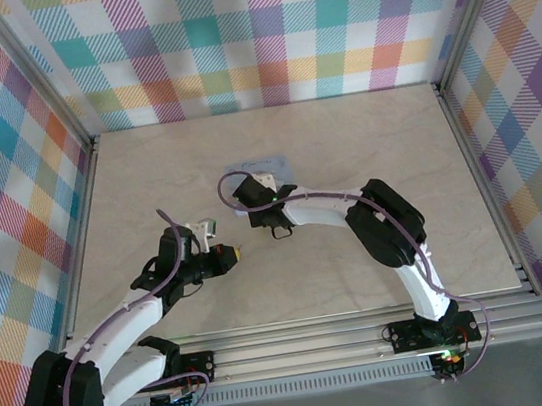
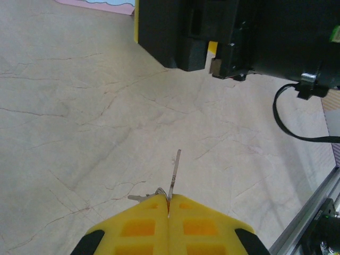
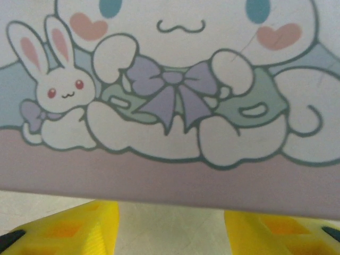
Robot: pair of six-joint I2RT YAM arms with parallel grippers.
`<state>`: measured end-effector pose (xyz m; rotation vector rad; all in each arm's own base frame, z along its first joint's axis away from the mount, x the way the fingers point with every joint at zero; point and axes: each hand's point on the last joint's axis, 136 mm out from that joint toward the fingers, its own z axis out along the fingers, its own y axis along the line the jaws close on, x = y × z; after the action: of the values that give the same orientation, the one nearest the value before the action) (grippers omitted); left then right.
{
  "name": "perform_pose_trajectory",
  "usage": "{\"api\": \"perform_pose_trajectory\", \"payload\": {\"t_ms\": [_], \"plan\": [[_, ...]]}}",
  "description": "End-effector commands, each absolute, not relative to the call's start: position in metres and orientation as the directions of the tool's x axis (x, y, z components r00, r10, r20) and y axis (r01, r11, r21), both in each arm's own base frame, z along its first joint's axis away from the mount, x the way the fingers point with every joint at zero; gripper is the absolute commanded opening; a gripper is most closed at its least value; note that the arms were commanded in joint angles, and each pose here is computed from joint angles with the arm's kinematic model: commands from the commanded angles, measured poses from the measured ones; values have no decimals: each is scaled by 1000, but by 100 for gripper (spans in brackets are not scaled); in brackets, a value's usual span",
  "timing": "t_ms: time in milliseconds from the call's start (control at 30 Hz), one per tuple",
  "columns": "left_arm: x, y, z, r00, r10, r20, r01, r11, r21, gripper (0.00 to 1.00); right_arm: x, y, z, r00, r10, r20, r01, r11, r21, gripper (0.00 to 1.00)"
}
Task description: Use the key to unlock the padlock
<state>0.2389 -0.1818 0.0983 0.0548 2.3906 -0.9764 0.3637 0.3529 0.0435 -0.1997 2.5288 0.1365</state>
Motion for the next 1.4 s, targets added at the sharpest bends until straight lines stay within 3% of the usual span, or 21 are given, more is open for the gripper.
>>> {"api": "perform_pose_trajectory", "payload": {"t_ms": [0,567,700,900,1100,1367], "plan": [[234,-180,94,-844,-147,-515,251,742,-622,0,365,353,40,-811,-139,-569,-174,985,8,55],[225,-179,96,-846,-132,-517,265,736,-623,0,373,355,34,-811,-98,-577,-131,991,16,48],[223,-177,97,-843,-132,-521,267,738,-620,0,376,358,36,-802,-105,-588,-142,990,17,38],[223,-180,105,-818,-115,-563,324,718,-617,0,376,357,55,-801,-109,-589,-166,985,44,13],[230,-188,110,-786,-79,-613,394,700,-595,0,368,351,77,-851,-94,-517,-198,969,150,2],[255,-178,106,-779,-46,-626,356,790,-500,0,365,330,110,-831,-108,-546,-206,971,121,9]]}}
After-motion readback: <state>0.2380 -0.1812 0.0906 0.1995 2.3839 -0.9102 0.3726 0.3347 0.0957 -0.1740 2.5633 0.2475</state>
